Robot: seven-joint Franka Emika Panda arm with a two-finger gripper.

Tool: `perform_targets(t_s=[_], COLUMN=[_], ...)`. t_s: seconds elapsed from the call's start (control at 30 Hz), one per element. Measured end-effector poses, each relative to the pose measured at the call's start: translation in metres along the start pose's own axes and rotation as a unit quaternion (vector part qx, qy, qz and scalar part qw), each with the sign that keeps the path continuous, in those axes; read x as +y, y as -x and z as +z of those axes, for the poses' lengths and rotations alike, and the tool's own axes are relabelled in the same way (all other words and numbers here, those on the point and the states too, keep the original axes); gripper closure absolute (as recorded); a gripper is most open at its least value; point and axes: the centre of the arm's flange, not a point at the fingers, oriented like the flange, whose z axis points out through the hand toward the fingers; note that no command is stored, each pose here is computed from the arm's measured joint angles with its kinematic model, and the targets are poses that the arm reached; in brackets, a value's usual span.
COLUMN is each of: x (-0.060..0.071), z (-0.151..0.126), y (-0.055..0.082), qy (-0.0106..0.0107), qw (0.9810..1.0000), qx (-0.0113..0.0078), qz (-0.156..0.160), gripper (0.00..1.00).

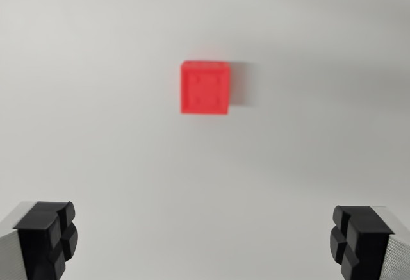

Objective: Destack cube

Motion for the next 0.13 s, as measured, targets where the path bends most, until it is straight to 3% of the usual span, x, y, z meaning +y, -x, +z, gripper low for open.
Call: perform_targets(t_s=[0.13], x=[0.0], z=[0.0], y=[0.0], qy=[0.0], qw=[1.0], qx=[0.0], qz=[0.0], gripper=[0.0])
